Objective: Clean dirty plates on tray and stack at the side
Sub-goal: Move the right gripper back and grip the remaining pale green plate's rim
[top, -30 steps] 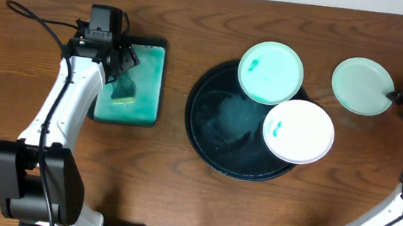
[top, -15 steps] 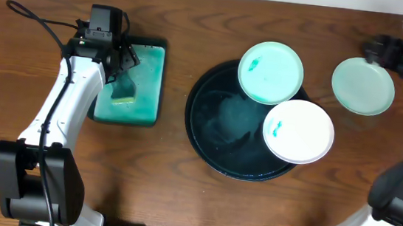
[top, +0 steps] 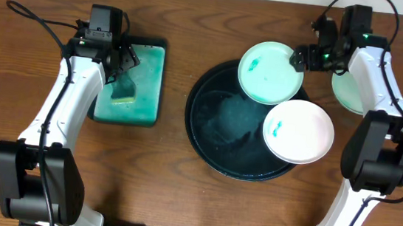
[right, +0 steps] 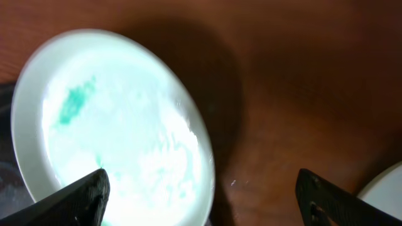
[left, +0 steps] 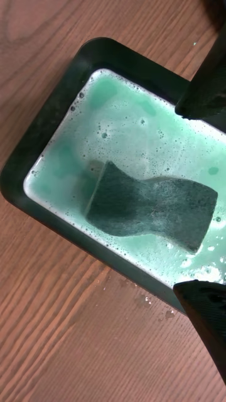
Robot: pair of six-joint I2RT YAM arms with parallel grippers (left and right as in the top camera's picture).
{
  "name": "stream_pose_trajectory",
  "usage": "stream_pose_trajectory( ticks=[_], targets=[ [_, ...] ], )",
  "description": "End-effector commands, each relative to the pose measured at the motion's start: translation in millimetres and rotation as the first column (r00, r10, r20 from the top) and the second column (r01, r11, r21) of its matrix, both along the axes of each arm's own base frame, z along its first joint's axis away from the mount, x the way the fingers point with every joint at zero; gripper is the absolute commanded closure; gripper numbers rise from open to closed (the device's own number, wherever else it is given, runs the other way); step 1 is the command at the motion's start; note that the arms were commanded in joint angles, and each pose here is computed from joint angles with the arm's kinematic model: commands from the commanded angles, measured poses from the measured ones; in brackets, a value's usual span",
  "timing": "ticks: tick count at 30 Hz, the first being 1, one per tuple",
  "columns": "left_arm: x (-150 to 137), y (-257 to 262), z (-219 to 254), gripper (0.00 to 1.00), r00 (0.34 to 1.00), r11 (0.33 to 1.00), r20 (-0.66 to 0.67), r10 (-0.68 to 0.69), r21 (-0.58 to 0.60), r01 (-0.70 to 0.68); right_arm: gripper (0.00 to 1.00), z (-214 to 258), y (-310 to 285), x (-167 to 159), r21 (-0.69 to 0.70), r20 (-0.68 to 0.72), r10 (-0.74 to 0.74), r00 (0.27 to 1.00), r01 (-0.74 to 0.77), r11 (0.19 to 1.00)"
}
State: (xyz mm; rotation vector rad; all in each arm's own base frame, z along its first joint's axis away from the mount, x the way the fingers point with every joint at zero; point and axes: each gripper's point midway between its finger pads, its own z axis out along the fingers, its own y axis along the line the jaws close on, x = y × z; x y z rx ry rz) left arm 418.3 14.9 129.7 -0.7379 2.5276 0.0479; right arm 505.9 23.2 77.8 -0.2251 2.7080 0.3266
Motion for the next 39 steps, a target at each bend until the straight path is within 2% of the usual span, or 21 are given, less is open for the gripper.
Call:
stream_pose_trajectory(
  ticks=[1, 7, 13, 28, 30, 33, 35, 36, 39],
  targets=[
    [-1, 4, -1, 0.18, 1.000, 1.000, -0.009, 0.004, 0.014, -0.004, 0.10, -5, 6, -8, 0.008, -0.064, -0.080, 0.995, 0.081, 0.997],
    [-1, 4, -1, 0.18, 1.000, 1.000, -0.009, 0.004, 0.014, -0.004, 0.23, -14, 22, -33, 0.013, -0.190, -0.128, 0.973, 0.133, 0.991],
    [-1, 4, -1, 0.18, 1.000, 1.000, -0.009, 0.004, 0.014, -0.004, 0.23, -24, 2, -40, -0.112, -0.215, -0.275, 0.937, 0.256, 0.960],
    [-4, 4, -3, 0.18, 1.000, 1.000, -0.027, 0.004, 0.015, -0.004, 0.27, -49, 9, -46, -0.092, -0.225, -0.264, 0.938, 0.249, 0.964],
    [-5, 4, -3, 0.18, 1.000, 1.000, -0.027, 0.004, 0.015, -0.004, 0.35, -48, 10, -44, -0.089, -0.217, -0.264, 0.940, 0.250, 0.964],
    [-4, 4, -3, 0.18, 1.000, 1.000, -0.027, 0.004, 0.015, -0.004, 0.60, -48, 10, -43, -0.087, -0.211, -0.264, 0.941, 0.251, 0.964],
    [-4, 4, -3, 0.18, 1.000, 1.000, -0.027, 0.004, 0.015, -0.004, 0.72, -48, 10, -42, -0.087, -0.211, -0.264, 0.941, 0.251, 0.964],
    [-4, 4, -3, 0.18, 1.000, 1.000, -0.027, 0.004, 0.015, -0.004, 0.75, -48, 10, -42, -0.087, -0.210, -0.264, 0.941, 0.251, 0.964],
    [-4, 4, -3, 0.18, 1.000, 1.000, -0.027, 0.004, 0.015, -0.004, 0.76, -48, 10, -42, -0.086, -0.209, -0.264, 0.942, 0.251, 0.964]
  ],
)
